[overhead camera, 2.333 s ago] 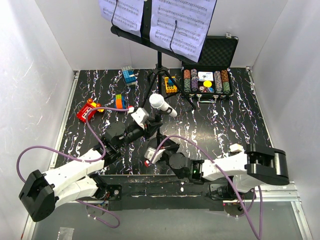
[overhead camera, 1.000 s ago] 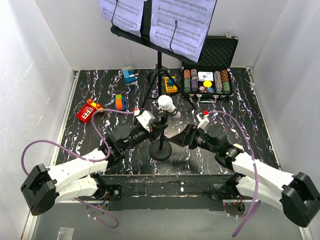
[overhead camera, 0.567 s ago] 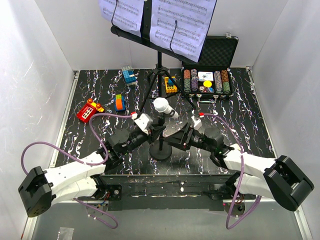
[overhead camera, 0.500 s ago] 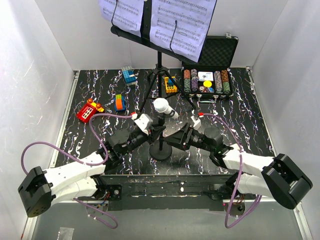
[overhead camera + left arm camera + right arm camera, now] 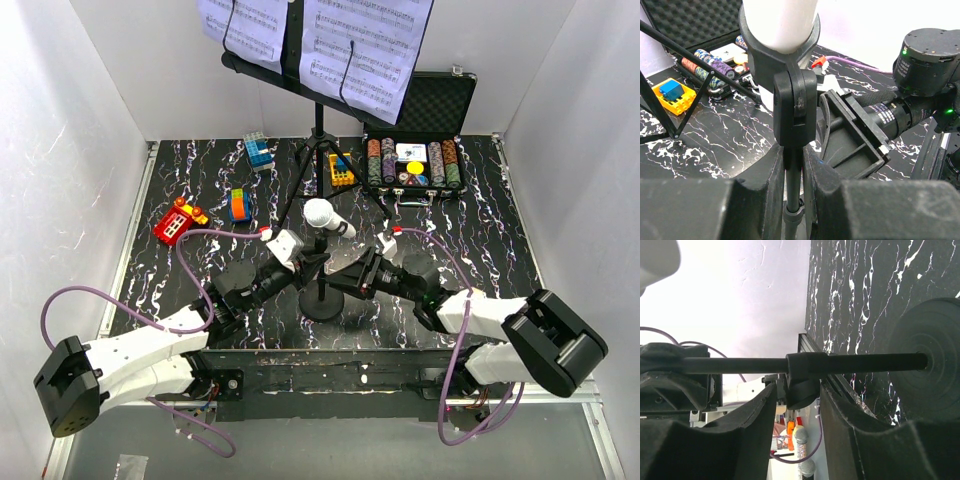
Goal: Pack up the instrument practice props
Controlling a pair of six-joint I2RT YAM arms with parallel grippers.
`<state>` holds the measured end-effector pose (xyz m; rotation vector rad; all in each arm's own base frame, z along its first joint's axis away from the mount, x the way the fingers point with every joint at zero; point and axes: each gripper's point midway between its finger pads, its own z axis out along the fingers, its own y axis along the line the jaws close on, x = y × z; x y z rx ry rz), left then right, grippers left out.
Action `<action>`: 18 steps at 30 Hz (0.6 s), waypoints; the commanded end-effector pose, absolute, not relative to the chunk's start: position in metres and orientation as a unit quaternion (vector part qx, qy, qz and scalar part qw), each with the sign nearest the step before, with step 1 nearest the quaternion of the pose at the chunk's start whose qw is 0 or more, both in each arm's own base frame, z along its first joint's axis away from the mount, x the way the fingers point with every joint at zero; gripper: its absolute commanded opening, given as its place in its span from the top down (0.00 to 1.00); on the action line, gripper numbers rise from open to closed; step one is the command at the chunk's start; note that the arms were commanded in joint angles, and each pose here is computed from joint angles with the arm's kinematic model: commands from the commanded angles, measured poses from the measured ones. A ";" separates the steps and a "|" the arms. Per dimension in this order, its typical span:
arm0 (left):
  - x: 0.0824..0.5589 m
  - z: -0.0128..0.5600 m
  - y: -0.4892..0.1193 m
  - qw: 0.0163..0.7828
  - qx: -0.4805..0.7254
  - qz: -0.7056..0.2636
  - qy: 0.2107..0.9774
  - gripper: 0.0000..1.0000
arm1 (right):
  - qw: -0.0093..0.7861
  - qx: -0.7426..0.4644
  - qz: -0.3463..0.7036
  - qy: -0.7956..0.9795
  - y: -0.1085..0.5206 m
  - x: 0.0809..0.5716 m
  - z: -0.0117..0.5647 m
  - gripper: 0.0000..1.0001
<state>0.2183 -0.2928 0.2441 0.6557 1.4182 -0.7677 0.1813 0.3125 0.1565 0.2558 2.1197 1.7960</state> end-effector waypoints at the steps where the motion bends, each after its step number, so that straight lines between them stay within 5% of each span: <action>1: 0.216 0.223 -0.287 0.626 0.295 -0.321 0.647 1.00 | 0.189 0.081 0.667 0.717 0.319 0.189 0.181 0.57; 10: 0.215 0.221 -0.286 0.622 0.297 -0.319 0.650 1.00 | 0.195 0.058 0.674 0.710 0.322 0.188 0.187 0.97; 18: 0.216 0.213 -0.288 0.610 0.301 -0.315 0.662 1.00 | 0.286 -0.035 0.573 0.767 0.315 0.197 0.175 0.99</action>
